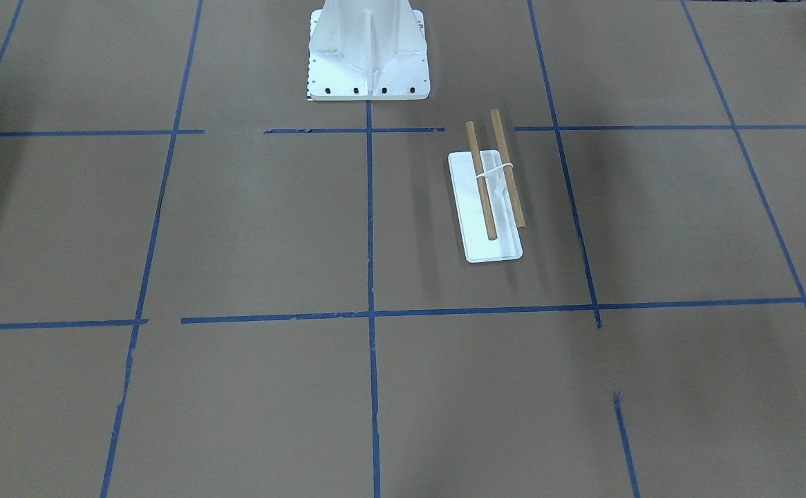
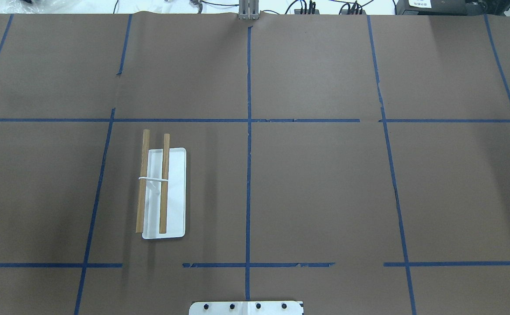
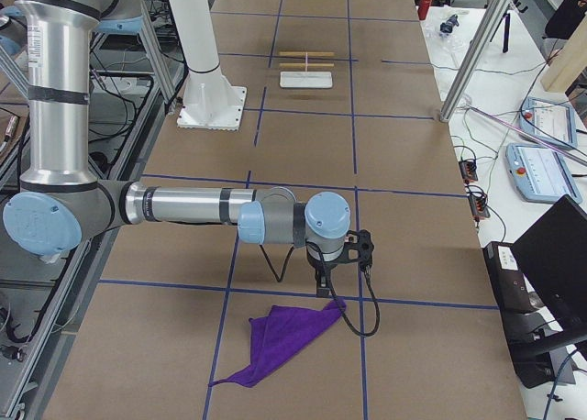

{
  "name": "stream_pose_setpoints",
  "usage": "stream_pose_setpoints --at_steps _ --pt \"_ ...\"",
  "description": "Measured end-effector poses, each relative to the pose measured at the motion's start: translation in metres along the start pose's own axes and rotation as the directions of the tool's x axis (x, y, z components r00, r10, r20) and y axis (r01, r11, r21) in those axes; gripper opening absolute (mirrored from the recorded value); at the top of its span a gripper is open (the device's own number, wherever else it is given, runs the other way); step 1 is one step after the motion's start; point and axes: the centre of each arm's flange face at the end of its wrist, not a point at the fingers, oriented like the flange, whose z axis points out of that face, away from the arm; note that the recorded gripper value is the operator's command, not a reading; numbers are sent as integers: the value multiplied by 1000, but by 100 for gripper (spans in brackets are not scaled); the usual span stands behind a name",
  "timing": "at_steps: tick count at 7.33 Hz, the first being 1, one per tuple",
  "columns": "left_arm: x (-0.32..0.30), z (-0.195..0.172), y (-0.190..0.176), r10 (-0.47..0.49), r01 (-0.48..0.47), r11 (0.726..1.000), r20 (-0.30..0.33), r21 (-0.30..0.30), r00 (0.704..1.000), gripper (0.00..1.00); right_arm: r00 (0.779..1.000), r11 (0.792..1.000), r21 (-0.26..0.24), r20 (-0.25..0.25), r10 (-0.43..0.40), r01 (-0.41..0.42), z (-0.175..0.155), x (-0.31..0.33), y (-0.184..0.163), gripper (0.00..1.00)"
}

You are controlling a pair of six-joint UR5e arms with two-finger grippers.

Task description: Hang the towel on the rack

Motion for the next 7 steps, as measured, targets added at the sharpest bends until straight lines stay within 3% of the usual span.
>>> stream_pose_setpoints --at_steps 4,7 --pt "2 -3 -2 3 -3 1000 1 5 1000 100 1000 999 21 -5 -27 27 -9 -10 -18 100" --pt "5 -6 -3 5 -5 1000 2 12 1000 100 1000 1000 -20 -9 -17 16 14 1 -35 100"
